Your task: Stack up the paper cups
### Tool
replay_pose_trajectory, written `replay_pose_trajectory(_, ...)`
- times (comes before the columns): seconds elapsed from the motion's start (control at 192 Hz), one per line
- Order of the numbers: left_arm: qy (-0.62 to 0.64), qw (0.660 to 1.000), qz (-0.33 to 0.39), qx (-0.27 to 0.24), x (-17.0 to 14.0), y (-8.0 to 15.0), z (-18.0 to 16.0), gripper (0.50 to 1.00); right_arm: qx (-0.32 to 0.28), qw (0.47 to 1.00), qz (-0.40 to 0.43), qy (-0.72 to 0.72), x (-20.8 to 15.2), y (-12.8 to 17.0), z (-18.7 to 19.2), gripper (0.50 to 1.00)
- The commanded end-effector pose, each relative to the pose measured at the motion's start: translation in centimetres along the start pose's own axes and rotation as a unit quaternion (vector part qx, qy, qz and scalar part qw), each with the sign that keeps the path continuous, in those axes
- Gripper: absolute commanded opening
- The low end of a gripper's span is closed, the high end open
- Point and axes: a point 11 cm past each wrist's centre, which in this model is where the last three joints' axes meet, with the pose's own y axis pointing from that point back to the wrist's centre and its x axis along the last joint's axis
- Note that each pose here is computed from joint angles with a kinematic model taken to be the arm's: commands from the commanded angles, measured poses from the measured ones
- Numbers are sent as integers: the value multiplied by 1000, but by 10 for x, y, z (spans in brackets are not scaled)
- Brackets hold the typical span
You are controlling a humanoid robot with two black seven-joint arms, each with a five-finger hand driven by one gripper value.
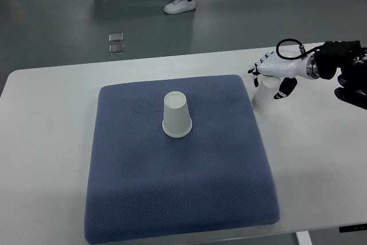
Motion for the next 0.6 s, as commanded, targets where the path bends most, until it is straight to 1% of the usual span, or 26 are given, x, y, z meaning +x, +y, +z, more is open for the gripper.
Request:
replay_pose_trajectory(0.0,0,1000,0,0,0,0,0,1000,-8,1000,-3,-6,-7,1,5,901)
replay_pose_trajectory(0.245,0,1000,0,0,0,0,0,1000,-20,999,5,-27,-21,2,14,901)
replay_pose_trajectory(0.594,0,1000,0,0,0,0,0,1000,-24,999,21,-39,-18,-3,13,901)
